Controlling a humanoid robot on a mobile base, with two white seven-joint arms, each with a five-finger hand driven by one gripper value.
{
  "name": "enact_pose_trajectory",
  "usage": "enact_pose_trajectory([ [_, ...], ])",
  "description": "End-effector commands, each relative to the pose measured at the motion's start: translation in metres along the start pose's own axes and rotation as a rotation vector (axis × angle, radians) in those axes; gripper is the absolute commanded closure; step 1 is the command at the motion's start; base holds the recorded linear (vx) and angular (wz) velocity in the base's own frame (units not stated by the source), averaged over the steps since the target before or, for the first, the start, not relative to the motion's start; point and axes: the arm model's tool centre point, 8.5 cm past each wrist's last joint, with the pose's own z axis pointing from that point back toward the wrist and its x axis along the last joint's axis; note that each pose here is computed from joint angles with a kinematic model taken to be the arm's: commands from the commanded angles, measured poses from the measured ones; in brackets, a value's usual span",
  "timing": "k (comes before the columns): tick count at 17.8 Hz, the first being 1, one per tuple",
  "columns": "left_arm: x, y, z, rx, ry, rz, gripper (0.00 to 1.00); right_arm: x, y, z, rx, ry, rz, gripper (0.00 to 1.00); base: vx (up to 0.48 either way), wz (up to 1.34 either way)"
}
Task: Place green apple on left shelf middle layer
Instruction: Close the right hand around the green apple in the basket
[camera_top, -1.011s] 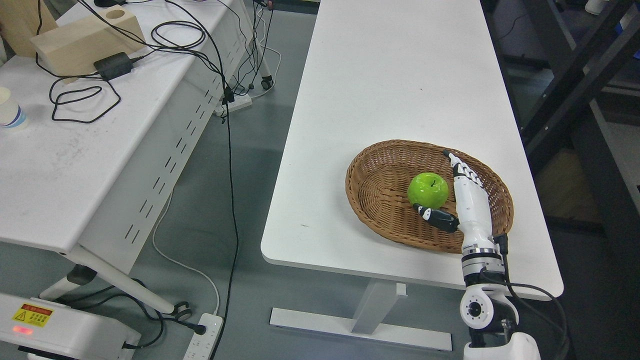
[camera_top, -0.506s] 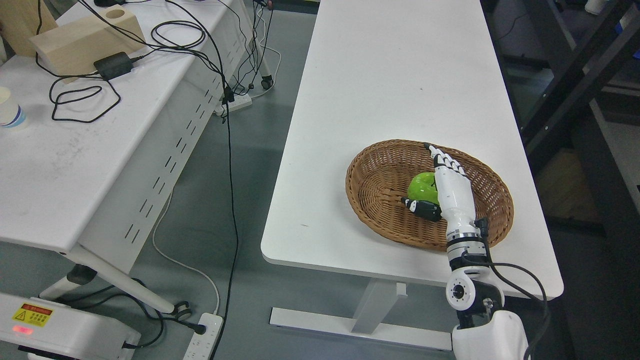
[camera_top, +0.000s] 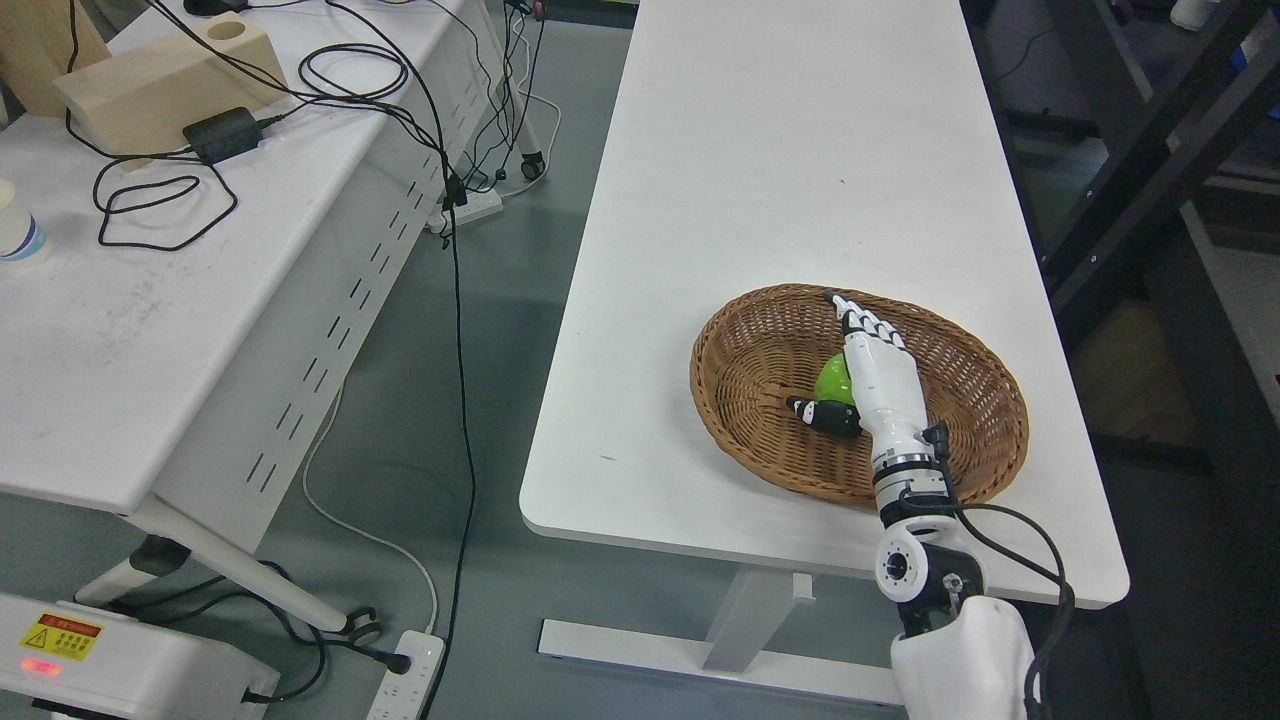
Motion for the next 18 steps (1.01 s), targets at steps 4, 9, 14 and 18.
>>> enact_pose_trajectory([
  [4, 0.0, 0.011, 0.002, 0.018, -0.001, -0.001, 0.0, -0.028, 0.019, 0.005, 0.098, 0.054, 0.053, 0.36, 0.009, 0.0],
  [9, 0.0, 0.011, 0.002, 0.018, -0.001, -0.001, 0.0, -0.041, 0.016, 0.006, 0.169, 0.071, 0.043, 0.93, 0.0, 0.0],
  [14, 0.0, 0.011, 0.002, 0.018, -0.001, -0.001, 0.0, -0.047, -0.004, 0.005, 0.111, 0.056, -0.031, 1.0, 0.0, 0.0],
  [18, 0.0, 0.011, 0.002, 0.018, -0.001, -0.001, 0.0, -0.045, -0.047, 0.008, -0.035, 0.021, -0.133, 0.99, 0.001, 0.01],
])
